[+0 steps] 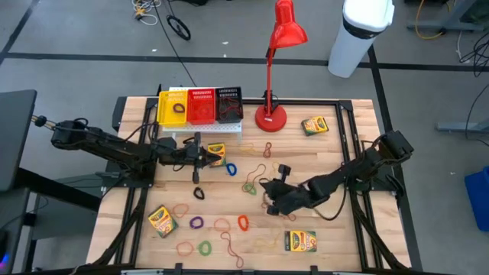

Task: Pick & Place Office Desk Supplies
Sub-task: Put the crayon box into the red bin on the shelf

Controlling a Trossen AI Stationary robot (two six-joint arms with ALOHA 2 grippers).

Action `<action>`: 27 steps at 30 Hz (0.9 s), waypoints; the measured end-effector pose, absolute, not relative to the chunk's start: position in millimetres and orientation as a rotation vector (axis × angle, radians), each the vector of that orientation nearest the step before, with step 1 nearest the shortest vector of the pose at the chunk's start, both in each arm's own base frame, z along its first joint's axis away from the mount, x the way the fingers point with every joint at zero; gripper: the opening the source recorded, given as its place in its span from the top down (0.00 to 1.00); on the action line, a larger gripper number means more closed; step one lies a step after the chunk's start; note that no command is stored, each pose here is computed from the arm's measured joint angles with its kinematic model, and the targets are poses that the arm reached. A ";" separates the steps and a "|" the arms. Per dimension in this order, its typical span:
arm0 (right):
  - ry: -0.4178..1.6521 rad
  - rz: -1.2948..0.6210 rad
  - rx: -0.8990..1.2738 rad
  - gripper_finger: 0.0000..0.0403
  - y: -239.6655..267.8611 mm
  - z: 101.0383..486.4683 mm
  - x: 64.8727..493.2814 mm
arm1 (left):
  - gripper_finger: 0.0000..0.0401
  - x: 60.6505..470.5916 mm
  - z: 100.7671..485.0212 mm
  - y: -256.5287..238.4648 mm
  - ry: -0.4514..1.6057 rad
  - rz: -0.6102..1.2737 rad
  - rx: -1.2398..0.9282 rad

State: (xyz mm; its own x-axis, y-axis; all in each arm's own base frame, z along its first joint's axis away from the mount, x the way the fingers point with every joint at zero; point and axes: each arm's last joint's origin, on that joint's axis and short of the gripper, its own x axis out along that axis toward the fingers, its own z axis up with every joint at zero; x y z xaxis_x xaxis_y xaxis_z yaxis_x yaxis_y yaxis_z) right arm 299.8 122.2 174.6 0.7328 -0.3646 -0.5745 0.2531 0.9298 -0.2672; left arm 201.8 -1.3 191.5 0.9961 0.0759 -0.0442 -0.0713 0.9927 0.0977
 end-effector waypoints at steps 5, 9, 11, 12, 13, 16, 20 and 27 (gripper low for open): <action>0.895 -0.357 -0.093 0.96 125.2 202.4 300.3 | 0.94 201.8 191.2 -1.3 0.052 0.074 0.096; 1.052 -0.358 0.067 0.93 126.5 212.7 293.9 | 0.94 201.8 191.1 -1.3 0.053 0.074 0.096; 1.130 -0.379 0.148 0.89 125.9 212.0 288.3 | 0.94 201.8 191.1 -1.3 0.053 0.074 0.096; 1.170 -0.392 0.182 0.87 125.4 210.9 285.1 | 0.94 201.8 191.0 -1.3 0.053 0.074 0.096; 1.217 -0.410 0.212 0.84 124.8 209.7 281.2 | 0.94 201.8 191.0 -1.3 0.053 0.074 0.096; 1.348 -0.491 0.250 0.76 126.5 207.5 265.3 | 0.94 201.8 191.0 -1.3 0.053 0.074 0.096; 1.448 -0.595 0.252 0.66 129.3 201.5 246.9 | 0.94 201.8 191.0 -1.3 0.054 0.074 0.097; 1.508 -0.604 0.295 0.57 126.5 166.6 230.5 | 0.94 201.8 191.0 -1.3 0.054 0.074 0.097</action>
State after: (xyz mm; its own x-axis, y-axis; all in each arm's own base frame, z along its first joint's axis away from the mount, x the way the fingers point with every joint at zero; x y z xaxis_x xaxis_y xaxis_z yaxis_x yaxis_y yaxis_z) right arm 230.5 126.5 166.6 -0.0462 -0.1883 -0.9810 0.5413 0.8207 -0.1830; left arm 201.8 -1.3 191.0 0.9958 0.0762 -0.0499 -0.0711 0.9926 0.0982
